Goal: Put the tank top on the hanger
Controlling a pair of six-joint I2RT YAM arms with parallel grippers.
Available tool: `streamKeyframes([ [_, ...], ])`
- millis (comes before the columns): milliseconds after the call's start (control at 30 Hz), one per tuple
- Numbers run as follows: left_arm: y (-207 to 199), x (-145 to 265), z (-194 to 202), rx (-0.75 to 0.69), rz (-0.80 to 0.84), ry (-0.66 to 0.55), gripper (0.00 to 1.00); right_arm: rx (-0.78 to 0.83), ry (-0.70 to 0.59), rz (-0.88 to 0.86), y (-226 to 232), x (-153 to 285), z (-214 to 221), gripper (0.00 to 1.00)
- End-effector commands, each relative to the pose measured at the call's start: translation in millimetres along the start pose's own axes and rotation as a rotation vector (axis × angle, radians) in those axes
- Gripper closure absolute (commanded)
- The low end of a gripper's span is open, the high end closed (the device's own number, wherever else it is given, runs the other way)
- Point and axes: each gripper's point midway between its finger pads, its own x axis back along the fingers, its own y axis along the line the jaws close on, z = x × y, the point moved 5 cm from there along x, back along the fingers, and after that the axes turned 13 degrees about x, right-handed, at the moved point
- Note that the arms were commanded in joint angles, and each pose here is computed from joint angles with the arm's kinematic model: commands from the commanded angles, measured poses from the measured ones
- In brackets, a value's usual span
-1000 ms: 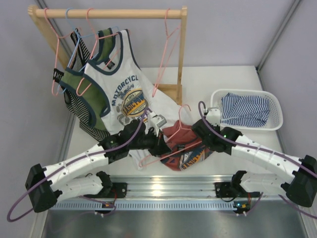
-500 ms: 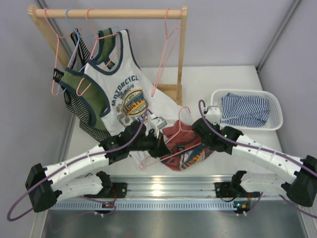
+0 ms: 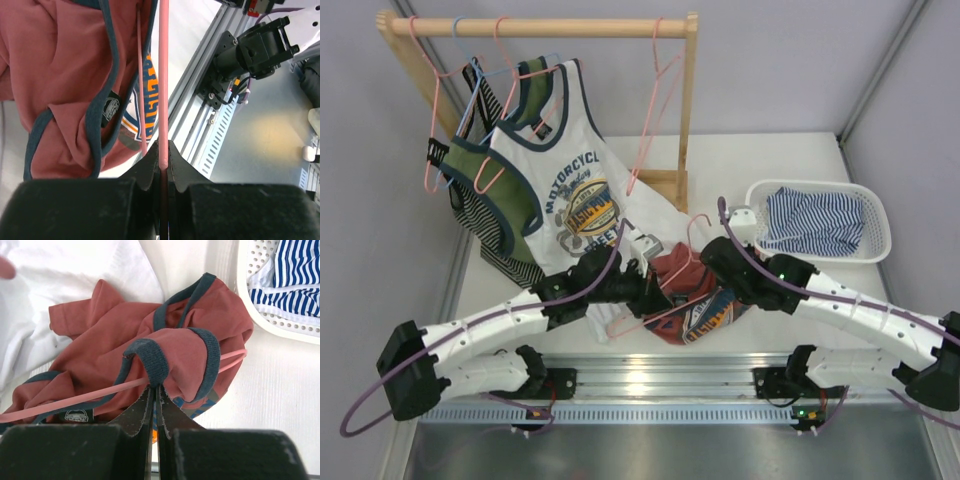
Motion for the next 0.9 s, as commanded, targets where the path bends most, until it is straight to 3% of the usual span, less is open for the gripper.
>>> streamKeyframes([
  [0, -10.8, -12.2, -10.7, -0.047, 0.102, -0.071, 1.00, -0.029, -0.051, -0.025, 4.7, 9.1, -15.7, 1.00],
  [300, -12.2, -43.7, -19.0, -0.083, 0.183, -0.145, 1.00, -0.033, -0.060, -0.027, 0.0, 10.9, -12.8, 1.00],
  [567, -3.6, -66.6, -17.9, -0.099, 0.162, -0.150, 1.00, -0.032, -0.062, -0.029, -2.8, 7.4, -2.2, 0.98],
  [600, -4.5, -68.6, -18.1, -0.102, 0.166, -0.151, 1.00, -0.033, -0.065, -0.032, -3.7, 7.8, -0.9, 0.96],
  [733, -2.5, -74.5, -15.8, -0.102, 0.157, -0.153, 1.00, -0.040, -0.085, -0.054, -6.6, 13.0, -2.4, 0.70],
  [867, 2.7, -80.7, -13.6, -0.098, 0.140, -0.148, 1.00, -0.030, -0.135, -0.094, -10.7, 23.2, -11.4, 0.61],
])
